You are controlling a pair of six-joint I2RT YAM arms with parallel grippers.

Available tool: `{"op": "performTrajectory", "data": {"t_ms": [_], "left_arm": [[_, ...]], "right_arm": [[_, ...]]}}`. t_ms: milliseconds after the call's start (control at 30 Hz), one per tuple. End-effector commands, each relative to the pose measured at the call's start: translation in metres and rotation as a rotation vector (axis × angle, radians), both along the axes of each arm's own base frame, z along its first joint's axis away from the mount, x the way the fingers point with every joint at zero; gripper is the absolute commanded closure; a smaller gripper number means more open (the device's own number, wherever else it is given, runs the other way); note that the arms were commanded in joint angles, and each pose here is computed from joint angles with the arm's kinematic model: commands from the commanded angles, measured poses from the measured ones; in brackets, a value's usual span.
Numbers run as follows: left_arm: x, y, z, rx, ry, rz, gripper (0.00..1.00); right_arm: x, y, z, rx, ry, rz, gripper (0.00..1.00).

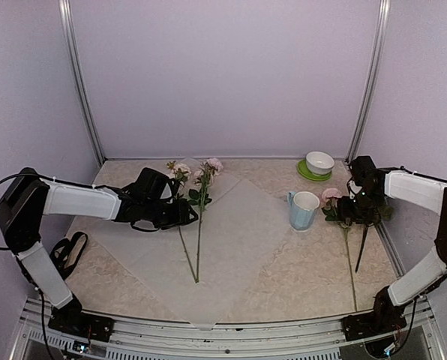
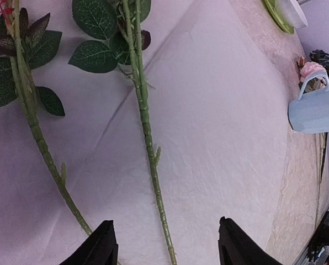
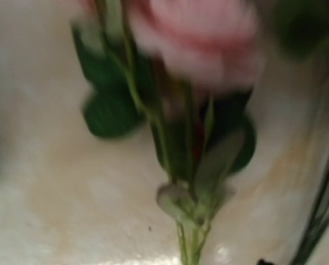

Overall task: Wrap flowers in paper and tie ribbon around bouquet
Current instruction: Place the fake flower on the flattened wrapping paper, then pick up the fake flower from the corner of the board.

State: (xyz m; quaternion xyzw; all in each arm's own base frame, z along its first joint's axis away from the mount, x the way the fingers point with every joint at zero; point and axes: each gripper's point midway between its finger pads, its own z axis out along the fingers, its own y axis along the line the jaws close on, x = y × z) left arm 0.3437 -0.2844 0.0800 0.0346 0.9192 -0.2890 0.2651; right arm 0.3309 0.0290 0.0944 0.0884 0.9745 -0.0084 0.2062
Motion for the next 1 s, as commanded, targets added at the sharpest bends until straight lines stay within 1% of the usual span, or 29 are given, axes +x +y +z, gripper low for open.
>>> {"op": "performTrajectory", "data": {"t_ms": [0,33,200,267,333,400,533,633,667,767,800,833,967], "left_arm": [[-0.001,0.005,0.030,0.031,-0.079,0.007,0.37],[-0.002,0.005,0.036,0.026,-0.092,0.006,0.37],[-0.013,0.009,0.067,0.018,-0.164,-0.003,0.33],[-0.017,0.013,0.072,0.032,-0.177,0.003,0.31],[-0.020,0.017,0.077,0.037,-0.187,0.010,0.29],[-0.022,0.021,0.082,0.034,-0.197,0.015,0.29],[-0.025,0.027,0.094,0.036,-0.229,0.024,0.26],[-0.025,0.031,0.101,0.037,-0.251,0.035,0.20],[-0.026,0.031,0.103,0.034,-0.258,0.038,0.17],[-0.027,0.030,0.109,0.034,-0.278,0.031,0.09],[-0.028,0.030,0.111,0.035,-0.285,0.026,0.04],[-0.029,0.027,0.113,0.035,-0.295,0.017,0.02],[-0.037,0.019,0.129,0.036,-0.362,-0.018,0.01]], "right_arm": [[0.000,0.001,-0.032,0.061,0.051,0.016,0.36],[0.000,-0.004,-0.037,0.048,0.062,0.003,0.38],[0.000,-0.006,-0.061,0.051,0.114,0.006,0.41],[-0.004,-0.008,-0.072,0.041,0.147,0.007,0.44],[-0.006,-0.009,-0.078,0.033,0.159,0.012,0.53],[-0.005,-0.011,-0.079,0.023,0.158,0.023,0.64],[0.003,-0.011,-0.064,-0.001,0.128,0.087,0.81],[0.012,-0.018,-0.042,-0.057,0.086,0.101,0.94],[0.014,-0.021,-0.033,-0.075,0.072,0.098,1.00],[0.023,-0.027,0.003,-0.104,-0.004,0.070,1.00],[0.025,-0.028,0.017,-0.109,-0.030,0.062,1.00],[0.030,-0.028,0.037,-0.109,-0.075,0.055,1.00],[0.033,-0.021,0.114,-0.076,-0.213,0.070,1.00]]}}
